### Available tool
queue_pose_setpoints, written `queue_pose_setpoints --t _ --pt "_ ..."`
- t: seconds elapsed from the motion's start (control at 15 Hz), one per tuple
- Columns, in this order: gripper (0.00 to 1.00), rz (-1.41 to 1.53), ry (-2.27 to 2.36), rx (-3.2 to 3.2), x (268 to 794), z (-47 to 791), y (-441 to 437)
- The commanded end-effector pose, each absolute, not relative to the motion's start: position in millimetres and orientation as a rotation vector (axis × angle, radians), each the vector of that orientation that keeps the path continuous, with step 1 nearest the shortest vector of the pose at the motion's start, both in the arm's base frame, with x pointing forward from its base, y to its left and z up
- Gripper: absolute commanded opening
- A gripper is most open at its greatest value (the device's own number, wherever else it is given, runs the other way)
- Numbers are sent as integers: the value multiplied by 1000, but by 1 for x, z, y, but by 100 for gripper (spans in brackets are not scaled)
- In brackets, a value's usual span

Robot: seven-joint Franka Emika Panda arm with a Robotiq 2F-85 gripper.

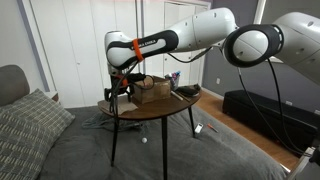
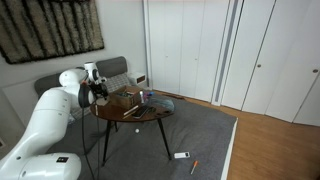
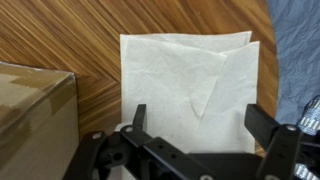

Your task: Use the paper towel to wipe the table

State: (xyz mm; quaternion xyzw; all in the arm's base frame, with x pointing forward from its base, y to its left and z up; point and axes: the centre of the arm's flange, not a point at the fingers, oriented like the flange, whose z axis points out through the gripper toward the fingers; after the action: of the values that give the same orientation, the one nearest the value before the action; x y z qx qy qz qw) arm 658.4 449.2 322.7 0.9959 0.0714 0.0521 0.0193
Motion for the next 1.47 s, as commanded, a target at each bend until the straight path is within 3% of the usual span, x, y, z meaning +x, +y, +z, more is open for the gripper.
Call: queue_pose_setpoints --t 0.0,0.67,1.0,1.4 --pt "72 152 223 3127 679 317 454" --pt "2 103 180 3127 682 315 458" --pt "0 60 119 3094 671 320 447" --pt "0 103 -170 3075 704 310 444"
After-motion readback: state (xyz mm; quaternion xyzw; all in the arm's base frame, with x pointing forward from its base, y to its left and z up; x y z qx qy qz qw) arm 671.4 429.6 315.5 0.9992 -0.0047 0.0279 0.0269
